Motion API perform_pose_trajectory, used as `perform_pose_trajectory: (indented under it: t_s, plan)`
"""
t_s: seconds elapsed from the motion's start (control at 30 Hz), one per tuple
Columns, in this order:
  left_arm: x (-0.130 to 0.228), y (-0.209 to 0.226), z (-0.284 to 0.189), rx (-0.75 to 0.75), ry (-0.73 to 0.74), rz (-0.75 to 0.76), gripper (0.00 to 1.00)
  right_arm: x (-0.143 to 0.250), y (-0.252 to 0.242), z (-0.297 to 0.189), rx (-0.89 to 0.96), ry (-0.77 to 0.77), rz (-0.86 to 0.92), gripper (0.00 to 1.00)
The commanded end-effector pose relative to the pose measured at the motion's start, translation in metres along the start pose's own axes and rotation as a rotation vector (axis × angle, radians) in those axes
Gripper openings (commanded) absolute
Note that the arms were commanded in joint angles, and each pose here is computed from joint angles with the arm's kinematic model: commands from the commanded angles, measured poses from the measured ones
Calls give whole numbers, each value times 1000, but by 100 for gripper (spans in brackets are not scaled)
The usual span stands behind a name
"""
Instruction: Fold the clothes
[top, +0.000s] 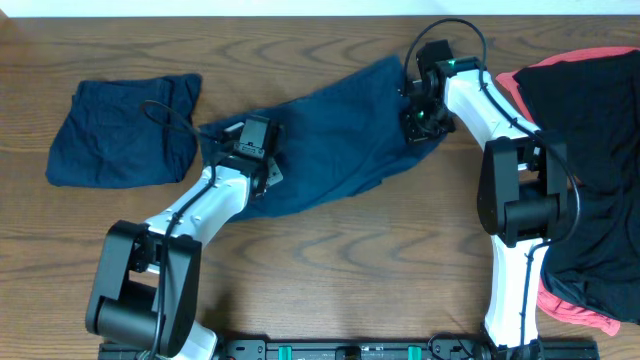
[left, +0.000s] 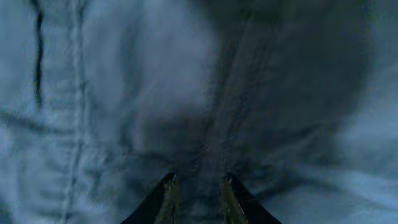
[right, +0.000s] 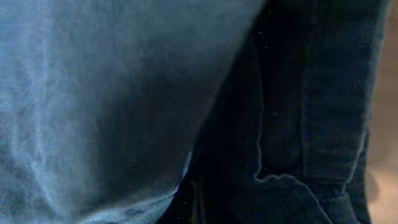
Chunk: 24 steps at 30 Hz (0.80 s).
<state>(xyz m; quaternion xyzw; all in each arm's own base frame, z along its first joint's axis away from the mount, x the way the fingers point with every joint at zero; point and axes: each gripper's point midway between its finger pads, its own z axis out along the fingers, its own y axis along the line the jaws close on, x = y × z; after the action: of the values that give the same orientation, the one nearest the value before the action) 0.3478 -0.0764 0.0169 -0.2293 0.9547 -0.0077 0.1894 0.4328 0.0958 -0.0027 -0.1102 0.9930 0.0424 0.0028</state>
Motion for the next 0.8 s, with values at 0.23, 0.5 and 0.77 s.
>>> perform_pose_trajectory:
  t_s: [0.23,0.5,0.77]
  plan:
    - [70,-2,-10,78,356,12,33,82,-91,0,335,329,172,1]
    - [49,-19,-49,207,269,146,34,82,-91,-30,307,274,247,1]
    - [-2,-5,-118,278,14,142,89,46,-67,-123,199,-75,260,2]
